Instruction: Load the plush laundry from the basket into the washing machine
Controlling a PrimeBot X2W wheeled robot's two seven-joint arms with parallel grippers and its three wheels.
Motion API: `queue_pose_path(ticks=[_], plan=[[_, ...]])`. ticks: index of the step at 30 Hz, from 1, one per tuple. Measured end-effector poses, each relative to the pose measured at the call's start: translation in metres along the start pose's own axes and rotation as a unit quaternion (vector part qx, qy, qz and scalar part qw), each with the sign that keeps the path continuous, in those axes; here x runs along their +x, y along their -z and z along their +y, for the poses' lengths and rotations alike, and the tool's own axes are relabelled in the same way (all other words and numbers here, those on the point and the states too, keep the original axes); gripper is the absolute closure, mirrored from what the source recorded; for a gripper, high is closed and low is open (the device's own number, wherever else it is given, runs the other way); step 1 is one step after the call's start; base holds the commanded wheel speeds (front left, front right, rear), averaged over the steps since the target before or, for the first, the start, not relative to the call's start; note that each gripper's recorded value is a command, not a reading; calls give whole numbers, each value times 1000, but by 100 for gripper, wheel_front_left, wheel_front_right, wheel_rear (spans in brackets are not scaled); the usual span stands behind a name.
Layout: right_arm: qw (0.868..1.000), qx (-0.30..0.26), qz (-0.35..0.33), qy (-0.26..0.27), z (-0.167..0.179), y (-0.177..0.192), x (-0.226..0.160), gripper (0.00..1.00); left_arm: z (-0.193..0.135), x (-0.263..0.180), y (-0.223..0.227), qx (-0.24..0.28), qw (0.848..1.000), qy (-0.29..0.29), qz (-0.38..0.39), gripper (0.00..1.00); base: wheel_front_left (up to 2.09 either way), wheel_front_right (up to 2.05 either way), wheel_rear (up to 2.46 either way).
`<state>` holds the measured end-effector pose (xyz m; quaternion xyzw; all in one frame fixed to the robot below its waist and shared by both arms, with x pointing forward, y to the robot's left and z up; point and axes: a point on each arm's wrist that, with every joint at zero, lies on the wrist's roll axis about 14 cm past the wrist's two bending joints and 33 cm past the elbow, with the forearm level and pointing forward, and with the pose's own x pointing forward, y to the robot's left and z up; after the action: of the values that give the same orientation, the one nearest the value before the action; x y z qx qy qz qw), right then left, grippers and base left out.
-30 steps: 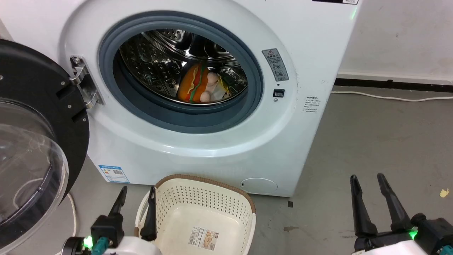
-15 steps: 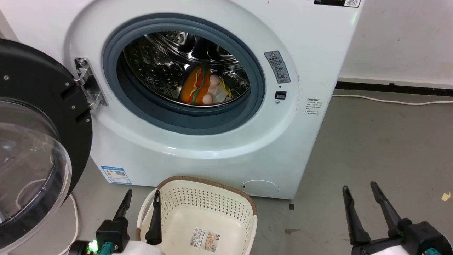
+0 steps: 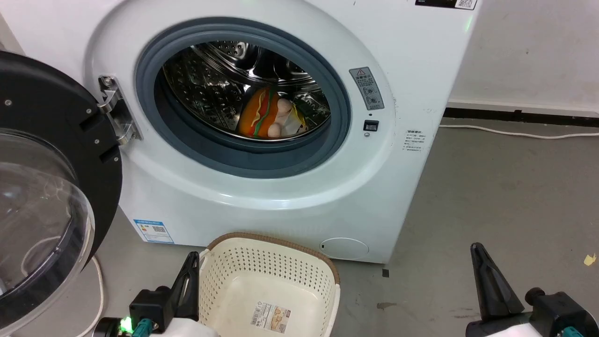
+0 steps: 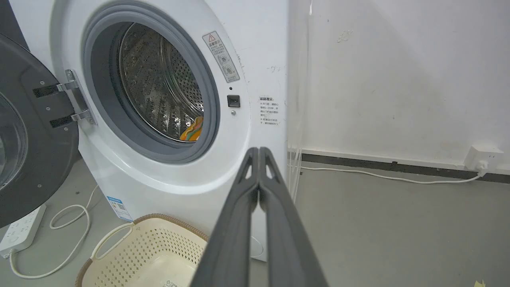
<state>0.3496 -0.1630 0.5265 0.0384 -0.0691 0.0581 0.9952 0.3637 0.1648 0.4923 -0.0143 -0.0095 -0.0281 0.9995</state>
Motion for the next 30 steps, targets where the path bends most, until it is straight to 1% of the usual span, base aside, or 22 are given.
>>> queue_pose_path(ticks=[30], plan=[[1000,-13,25,-4,1,4,3,100,1,3,-8,7,1000,-3,2,100,0,0,0]])
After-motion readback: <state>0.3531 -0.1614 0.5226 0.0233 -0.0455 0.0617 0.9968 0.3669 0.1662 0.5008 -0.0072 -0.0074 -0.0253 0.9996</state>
